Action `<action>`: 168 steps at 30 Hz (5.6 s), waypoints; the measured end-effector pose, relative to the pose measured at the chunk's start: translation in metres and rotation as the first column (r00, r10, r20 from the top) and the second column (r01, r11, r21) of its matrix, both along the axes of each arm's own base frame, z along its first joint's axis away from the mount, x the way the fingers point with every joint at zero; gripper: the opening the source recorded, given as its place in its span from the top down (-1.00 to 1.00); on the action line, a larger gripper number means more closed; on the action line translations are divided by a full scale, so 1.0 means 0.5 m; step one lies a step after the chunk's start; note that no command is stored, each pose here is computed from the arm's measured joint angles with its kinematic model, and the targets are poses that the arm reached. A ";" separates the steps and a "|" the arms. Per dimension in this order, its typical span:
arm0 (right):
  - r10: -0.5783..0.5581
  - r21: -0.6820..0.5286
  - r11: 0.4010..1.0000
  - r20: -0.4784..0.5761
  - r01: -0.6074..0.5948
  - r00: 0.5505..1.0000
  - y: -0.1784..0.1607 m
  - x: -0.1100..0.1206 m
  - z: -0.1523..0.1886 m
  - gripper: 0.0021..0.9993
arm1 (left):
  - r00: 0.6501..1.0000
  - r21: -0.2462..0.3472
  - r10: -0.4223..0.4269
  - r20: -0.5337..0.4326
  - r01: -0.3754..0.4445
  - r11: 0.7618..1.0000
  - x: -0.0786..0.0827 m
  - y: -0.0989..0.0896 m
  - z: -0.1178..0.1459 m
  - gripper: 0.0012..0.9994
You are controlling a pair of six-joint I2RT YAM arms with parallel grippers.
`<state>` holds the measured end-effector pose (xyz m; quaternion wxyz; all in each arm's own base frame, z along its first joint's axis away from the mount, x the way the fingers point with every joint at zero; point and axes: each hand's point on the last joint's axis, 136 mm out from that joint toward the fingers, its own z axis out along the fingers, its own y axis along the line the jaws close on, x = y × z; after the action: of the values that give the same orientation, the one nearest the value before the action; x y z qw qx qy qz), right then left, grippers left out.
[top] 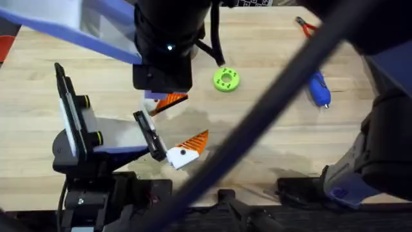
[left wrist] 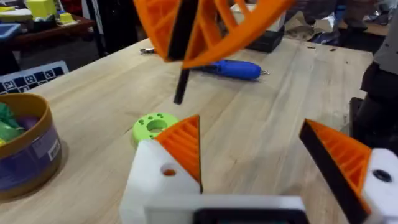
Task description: Pick up the gripper from the table and insert it into the empty holder that is missing its gripper. Then pick up a screw, insert it into the mounting hole, and use the screwdriver to tighten it. Finally, clean up the table by picking up the vegetable and placing it into the bucket.
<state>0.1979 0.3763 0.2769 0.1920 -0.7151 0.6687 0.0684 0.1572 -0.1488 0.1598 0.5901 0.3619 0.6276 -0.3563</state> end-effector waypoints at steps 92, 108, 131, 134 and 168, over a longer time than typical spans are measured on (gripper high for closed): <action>0.212 -0.140 0.967 -0.015 -0.212 0.977 0.042 0.014 -0.118 0.99 | 1.000 -0.004 0.001 -0.008 -0.001 1.000 0.000 0.000 0.000 -0.97; 0.207 -0.137 0.969 -0.019 -0.207 0.978 0.042 0.013 -0.117 0.85 | 1.000 -0.004 0.001 -0.008 -0.001 1.000 0.000 0.000 0.000 -0.97; -0.188 0.019 0.982 -0.044 0.189 0.981 -0.041 0.083 -0.005 -0.99 | 1.000 -0.002 0.000 -0.003 0.000 1.000 0.000 0.000 0.000 -0.97; -0.285 0.050 0.956 -0.069 0.289 0.956 -0.060 0.096 0.015 -0.99 | 1.000 -0.002 0.000 -0.003 0.000 1.000 0.000 0.000 0.000 -0.97; -0.930 -0.063 0.278 -0.266 0.958 0.253 -0.509 0.129 -0.235 -0.99 | 1.000 -0.002 0.000 -0.003 0.000 1.000 0.000 0.000 0.000 -0.97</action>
<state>0.2626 0.1220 0.1595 0.1479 -0.1453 0.9760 0.0666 0.1571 -0.1488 0.1599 0.5894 0.3609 0.6282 -0.3574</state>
